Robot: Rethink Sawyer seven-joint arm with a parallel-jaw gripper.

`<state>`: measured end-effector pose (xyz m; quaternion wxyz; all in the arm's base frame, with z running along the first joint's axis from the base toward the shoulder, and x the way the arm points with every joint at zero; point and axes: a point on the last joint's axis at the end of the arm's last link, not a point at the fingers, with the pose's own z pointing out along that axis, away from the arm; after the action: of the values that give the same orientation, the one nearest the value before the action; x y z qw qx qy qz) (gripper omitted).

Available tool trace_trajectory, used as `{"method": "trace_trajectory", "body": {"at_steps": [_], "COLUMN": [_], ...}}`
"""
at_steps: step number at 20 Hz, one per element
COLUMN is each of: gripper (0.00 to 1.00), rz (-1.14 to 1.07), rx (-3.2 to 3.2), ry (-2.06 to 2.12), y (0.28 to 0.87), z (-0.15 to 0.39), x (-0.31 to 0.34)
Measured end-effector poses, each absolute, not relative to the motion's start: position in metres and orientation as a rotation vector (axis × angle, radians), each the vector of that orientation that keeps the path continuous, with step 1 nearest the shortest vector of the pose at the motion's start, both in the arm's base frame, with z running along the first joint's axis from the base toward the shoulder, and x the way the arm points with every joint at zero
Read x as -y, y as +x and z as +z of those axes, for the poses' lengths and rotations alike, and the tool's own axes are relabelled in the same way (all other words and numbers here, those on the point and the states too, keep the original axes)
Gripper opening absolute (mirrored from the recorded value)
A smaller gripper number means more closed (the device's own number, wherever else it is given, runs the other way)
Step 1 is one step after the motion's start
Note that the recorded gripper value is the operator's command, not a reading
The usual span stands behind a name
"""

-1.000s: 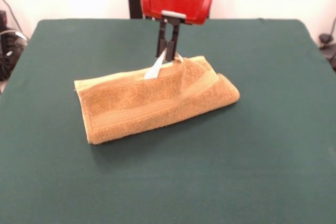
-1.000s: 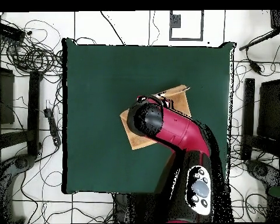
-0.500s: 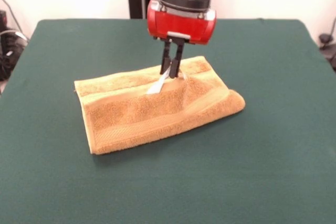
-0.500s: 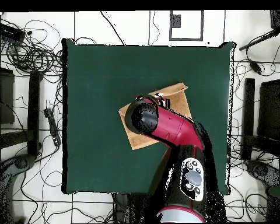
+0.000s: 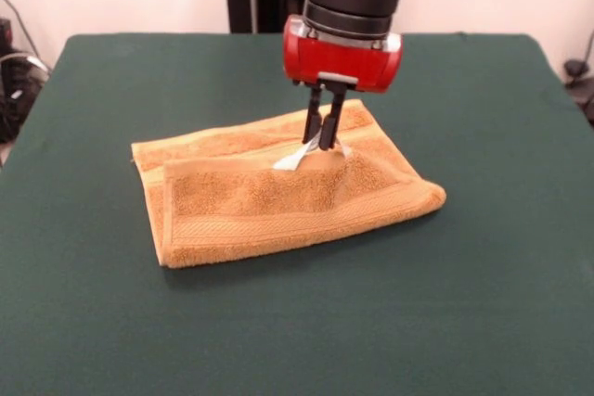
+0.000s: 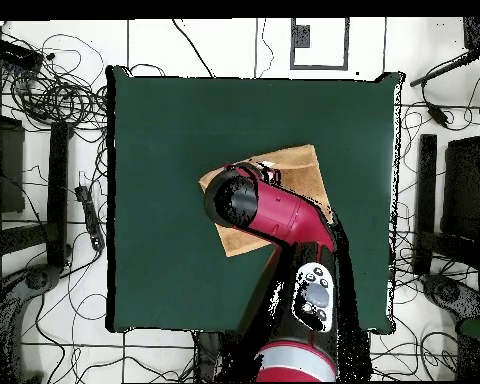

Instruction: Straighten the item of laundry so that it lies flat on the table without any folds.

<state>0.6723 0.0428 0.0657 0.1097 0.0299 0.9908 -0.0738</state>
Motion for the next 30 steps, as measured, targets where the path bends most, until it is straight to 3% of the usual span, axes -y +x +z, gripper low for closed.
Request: {"method": "trace_trajectory", "body": {"at_steps": [17, 30], "gripper": [0.00, 0.00], "rz": [-0.220, -0.252], "rx": [-2.879, -2.919], "ry": [0.052, 0.000], "y": [0.689, 0.716], "z": [0.071, 0.039], "x": [-0.053, -0.052]}}
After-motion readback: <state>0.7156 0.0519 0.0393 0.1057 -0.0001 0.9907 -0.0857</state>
